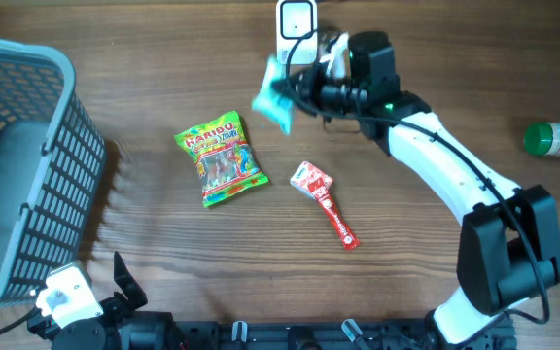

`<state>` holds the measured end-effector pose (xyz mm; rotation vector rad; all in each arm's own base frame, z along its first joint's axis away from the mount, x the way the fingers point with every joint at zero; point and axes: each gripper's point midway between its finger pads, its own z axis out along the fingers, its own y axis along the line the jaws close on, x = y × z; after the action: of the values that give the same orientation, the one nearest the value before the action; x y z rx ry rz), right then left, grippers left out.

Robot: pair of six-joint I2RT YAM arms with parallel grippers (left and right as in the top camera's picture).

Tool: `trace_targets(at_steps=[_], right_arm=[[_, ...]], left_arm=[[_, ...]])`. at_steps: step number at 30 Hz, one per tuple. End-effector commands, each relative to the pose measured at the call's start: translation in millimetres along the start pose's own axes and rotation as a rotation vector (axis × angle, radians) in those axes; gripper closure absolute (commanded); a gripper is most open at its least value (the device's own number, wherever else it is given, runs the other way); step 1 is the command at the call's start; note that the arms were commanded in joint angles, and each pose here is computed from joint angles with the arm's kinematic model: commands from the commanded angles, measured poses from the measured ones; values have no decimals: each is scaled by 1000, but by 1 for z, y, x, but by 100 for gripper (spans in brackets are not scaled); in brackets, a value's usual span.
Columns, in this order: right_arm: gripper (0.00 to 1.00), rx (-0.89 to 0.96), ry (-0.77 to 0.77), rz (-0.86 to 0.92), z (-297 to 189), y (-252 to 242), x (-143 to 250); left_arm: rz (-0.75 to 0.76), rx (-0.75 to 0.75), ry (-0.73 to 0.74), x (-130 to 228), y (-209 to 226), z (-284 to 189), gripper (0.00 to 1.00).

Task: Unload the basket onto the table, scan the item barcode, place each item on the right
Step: 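Lift the wipes pack and hold it in front of the scanner, then carry the wipes pack right and drop it at the right edge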

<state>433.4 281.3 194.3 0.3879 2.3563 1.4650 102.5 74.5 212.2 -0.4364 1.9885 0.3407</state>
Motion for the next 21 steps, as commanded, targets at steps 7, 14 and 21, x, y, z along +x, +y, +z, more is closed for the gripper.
trace_targets(at_steps=[7, 14, 21], right_arm=[[95, 50, -449, 179, 53, 3, -141], [95, 75, -471, 330, 104, -46, -168], [95, 78, -389, 315, 111, -49, -156]], left_arm=[[-12, -4, -9, -1, 1, -1, 0], [-12, -4, -9, -1, 1, -1, 0], [-12, -4, -9, -1, 1, -1, 0]])
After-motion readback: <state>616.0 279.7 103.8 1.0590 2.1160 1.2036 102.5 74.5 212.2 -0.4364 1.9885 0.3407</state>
